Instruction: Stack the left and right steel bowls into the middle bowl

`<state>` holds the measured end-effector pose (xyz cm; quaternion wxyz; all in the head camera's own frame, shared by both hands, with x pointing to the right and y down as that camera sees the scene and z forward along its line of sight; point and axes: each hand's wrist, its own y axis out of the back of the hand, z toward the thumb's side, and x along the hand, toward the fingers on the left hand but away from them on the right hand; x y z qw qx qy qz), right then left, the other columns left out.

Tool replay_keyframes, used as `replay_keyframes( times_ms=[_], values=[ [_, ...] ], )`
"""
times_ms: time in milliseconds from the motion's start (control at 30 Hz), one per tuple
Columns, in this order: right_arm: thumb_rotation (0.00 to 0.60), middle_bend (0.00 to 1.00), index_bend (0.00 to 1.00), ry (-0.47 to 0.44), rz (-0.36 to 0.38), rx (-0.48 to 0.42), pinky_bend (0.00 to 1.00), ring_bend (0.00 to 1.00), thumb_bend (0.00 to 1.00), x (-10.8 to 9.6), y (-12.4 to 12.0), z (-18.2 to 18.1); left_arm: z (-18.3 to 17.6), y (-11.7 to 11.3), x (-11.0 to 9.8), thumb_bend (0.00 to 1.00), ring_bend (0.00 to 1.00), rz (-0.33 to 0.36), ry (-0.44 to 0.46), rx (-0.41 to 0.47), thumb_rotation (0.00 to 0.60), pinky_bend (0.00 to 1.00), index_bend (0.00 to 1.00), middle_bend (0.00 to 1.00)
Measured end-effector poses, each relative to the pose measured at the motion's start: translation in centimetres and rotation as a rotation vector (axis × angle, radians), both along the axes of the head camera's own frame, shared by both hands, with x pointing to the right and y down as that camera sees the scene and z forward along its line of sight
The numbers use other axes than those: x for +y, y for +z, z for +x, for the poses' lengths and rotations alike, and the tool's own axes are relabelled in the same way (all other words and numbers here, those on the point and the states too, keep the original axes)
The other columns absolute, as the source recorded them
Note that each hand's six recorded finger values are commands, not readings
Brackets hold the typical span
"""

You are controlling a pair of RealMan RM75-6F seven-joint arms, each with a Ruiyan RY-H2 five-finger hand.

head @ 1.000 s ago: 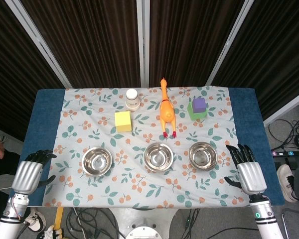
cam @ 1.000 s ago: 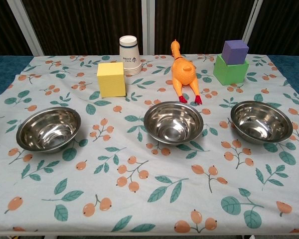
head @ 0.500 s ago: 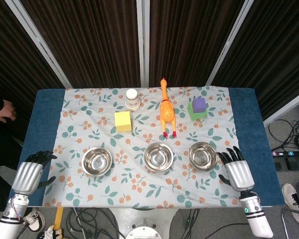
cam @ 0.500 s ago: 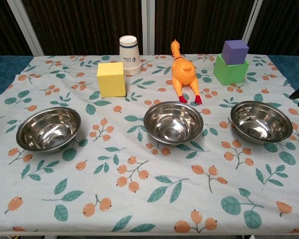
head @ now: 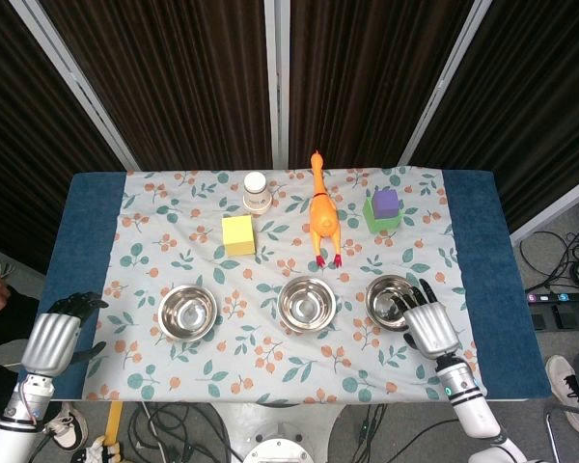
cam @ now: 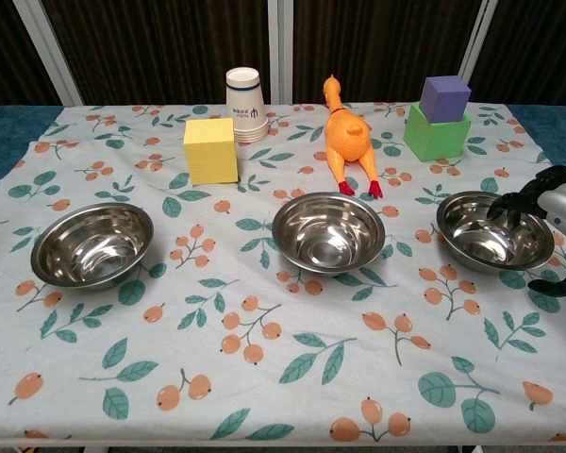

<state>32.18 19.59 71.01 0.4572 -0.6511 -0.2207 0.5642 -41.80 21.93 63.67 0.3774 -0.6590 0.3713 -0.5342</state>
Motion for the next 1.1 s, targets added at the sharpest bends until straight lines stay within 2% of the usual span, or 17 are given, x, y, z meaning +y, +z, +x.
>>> replay_keyframes(
  times_ms=[267, 433, 533, 633, 1100],
  values=[
    [0.6, 0.4, 0.36, -0.005, -0.046, 0.015, 0.1, 0.2, 0.25, 0.0, 1.8, -1.1, -0.1, 0.1, -0.1, 0.16, 0.27, -0.005, 0.0, 0.002, 0.6, 0.34, 0.38, 0.35],
    [0.6, 0.47, 0.47, -0.009, -0.051, 0.01, 0.1, 0.24, 0.31, 0.2, 2.2, -1.7, -0.2, 0.2, 0.0, 0.16, 0.27, -0.01, -0.001, 0.0, 0.6, 0.34, 0.38, 0.35],
    [0.6, 0.51, 0.56, -0.009, -0.056, 0.012, 0.11, 0.26, 0.33, 0.2, 2.4, -1.7, -0.2, 0.2, 0.1, 0.16, 0.26, -0.013, -0.001, 0.0, 0.6, 0.34, 0.38, 0.35],
    [0.6, 0.53, 0.61, -0.008, -0.061, 0.016, 0.11, 0.28, 0.34, 0.3, 2.5, -1.7, -0.3, 0.3, 0.1, 0.16, 0.26, -0.015, -0.002, 0.0, 0.6, 0.34, 0.38, 0.35],
    [0.6, 0.61, 0.73, 0.005, -0.036, 0.011, 0.14, 0.34, 0.42, 0.2, 2.4, -1.8, -0.3, 0.4, 0.2, 0.16, 0.27, -0.023, -0.001, 0.001, 0.6, 0.34, 0.38, 0.35]
  ],
)
